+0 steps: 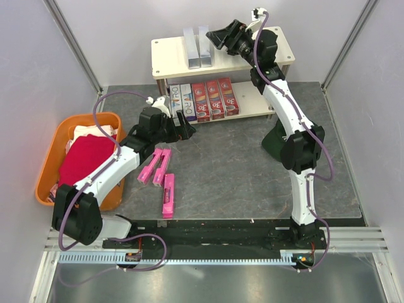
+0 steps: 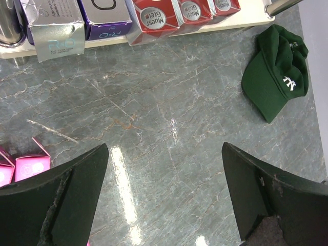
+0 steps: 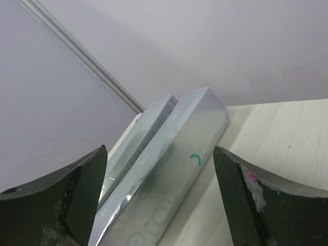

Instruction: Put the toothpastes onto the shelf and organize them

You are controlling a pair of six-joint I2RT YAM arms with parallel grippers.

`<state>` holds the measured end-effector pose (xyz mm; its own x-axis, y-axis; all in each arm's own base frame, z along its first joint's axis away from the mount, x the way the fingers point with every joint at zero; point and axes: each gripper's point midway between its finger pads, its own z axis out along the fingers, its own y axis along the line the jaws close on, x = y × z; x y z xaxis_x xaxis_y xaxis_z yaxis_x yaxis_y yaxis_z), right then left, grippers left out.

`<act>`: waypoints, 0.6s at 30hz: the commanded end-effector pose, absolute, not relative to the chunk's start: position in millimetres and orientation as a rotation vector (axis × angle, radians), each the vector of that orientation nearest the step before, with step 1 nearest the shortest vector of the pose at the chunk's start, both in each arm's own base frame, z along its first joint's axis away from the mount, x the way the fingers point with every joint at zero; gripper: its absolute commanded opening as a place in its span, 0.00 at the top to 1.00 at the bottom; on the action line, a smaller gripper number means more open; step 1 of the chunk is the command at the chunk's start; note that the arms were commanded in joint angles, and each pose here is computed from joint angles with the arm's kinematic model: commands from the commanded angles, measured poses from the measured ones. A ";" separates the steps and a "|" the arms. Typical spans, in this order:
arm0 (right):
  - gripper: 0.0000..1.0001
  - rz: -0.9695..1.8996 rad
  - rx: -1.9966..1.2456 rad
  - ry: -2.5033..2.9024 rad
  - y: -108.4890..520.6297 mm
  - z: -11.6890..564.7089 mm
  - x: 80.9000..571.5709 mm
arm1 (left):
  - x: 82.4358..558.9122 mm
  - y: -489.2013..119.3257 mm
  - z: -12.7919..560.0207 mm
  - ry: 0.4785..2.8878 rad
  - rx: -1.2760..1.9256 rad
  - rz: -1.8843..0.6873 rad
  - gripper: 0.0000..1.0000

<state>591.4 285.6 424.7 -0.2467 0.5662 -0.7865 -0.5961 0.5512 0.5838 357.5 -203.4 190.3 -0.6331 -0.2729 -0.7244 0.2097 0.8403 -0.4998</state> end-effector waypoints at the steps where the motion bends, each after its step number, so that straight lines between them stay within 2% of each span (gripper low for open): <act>1: 0.07 1.203 -0.079 1.459 306.1 428.5 577.3 | 358.5 -198.2 193.7 2.131 -0.019 -0.670 0.01; 18: 0.07 1.227 -0.188 1.489 322.5 416.4 554.7 | 360.0 -200.3 185.6 2.152 -0.027 -0.676 0.01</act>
<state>568.8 314.3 422.4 -0.2952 0.5176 -0.8031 -0.6807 0.4759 0.5569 358.0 -203.6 187.0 -0.6387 -0.2705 -0.7203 0.2054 0.8422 -0.4984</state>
